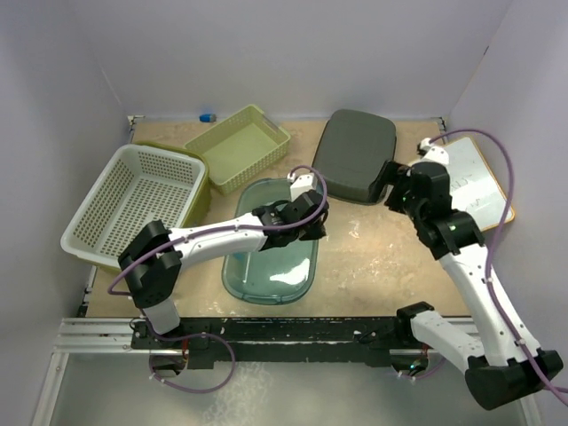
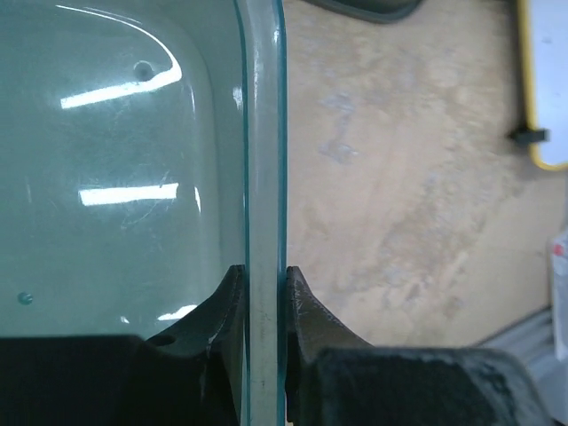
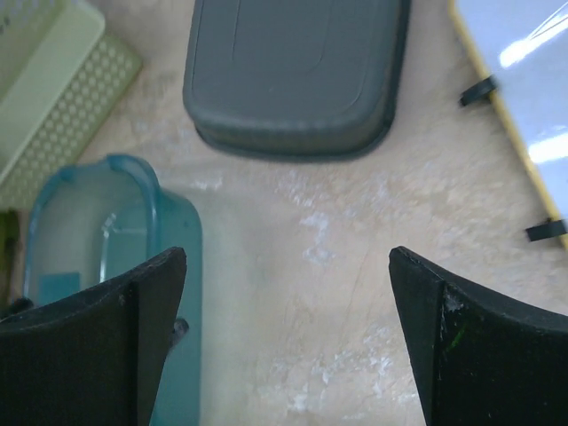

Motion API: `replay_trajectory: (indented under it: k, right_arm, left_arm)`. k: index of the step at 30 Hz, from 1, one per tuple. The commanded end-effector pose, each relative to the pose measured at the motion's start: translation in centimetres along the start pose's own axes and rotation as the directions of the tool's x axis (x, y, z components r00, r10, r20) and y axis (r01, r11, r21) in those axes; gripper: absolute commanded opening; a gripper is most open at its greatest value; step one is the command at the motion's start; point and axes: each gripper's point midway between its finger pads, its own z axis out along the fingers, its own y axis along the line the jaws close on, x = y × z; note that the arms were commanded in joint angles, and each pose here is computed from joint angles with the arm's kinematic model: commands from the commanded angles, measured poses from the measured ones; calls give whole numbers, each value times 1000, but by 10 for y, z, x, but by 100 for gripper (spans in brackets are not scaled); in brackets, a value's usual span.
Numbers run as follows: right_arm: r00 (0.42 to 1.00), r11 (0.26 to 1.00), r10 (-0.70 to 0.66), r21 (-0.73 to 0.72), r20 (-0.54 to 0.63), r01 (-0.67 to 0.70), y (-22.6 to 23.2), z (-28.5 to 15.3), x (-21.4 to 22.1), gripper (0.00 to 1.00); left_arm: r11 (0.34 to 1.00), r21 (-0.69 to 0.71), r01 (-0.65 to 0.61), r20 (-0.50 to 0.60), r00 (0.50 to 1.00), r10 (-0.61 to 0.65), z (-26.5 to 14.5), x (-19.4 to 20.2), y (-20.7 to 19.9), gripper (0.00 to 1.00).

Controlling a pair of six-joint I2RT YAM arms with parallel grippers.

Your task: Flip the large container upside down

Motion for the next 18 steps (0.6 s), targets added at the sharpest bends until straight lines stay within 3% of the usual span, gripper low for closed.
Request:
replay_trajectory:
  k: [1,4,7,12,18]
  right_arm:
    - [986,975,11,218,169,-48,-33,-31,-55,99]
    - [974,950,-33,309,226,-39,-42,-44,-85,100]
    - [964,936,-66,352,256,-30,-44,-52,-108,100]
    - [953,928,-63,369,296,-54,-43,-59,-127,100]
    - [955,933,-57,356,291,-53,-41,-53,-124,100]
  left_arm:
    - [892,448,67,-36,998,-57,-48,-34,-118,0]
    - [846,527,81,-65,996,-56,-60,-44,-148,0]
    - [755,632,175,-124,984,-125,-77,-64,-173,0]
    - [509,782,360,-252,929,-271,-111,-107,-183,0]
    - [272,791,548,-449,822,-351,-119,-117,-161,0]
